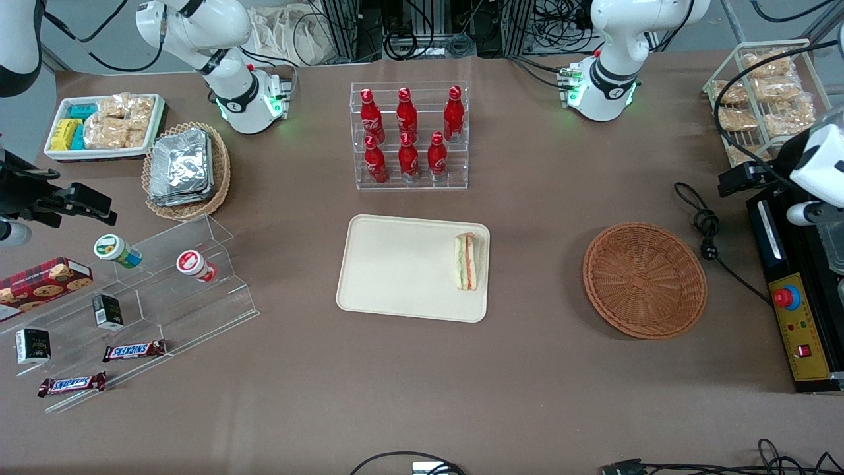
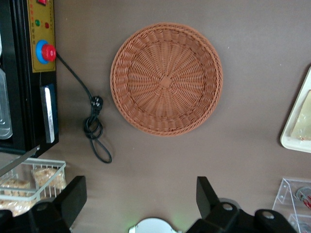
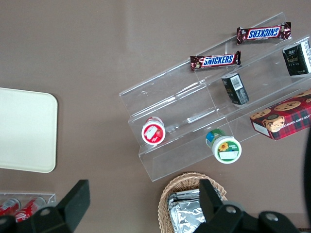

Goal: Place sandwich from basket to tray

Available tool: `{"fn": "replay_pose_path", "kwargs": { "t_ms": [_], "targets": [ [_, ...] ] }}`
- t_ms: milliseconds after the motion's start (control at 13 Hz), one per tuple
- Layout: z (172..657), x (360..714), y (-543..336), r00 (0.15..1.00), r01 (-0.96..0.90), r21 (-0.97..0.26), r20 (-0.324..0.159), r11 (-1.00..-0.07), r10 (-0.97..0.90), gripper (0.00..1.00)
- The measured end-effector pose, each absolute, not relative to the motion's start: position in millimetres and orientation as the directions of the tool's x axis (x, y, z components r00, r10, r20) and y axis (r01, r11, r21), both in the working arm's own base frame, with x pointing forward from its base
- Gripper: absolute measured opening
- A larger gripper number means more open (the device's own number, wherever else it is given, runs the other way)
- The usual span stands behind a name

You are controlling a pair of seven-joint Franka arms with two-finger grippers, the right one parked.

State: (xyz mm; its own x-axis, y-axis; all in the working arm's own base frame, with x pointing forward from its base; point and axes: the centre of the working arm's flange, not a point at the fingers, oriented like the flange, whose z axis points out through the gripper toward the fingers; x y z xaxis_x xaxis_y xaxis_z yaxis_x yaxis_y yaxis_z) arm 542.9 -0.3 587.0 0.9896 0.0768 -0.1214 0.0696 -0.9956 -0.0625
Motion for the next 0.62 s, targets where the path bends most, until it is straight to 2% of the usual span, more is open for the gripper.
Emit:
{"fn": "replay_pose_path", "kwargs": {
  "t_ms": [308, 615],
  "targets": [
    [590.1, 537.2, -5.0, 0.994, 0.064, -0.055, -0.081, -0.996, 0.068, 1.00],
    [590.8, 537.7, -5.1, 0.995, 0.064, -0.054, -0.076, -0.996, 0.068, 1.00]
  ]
}}
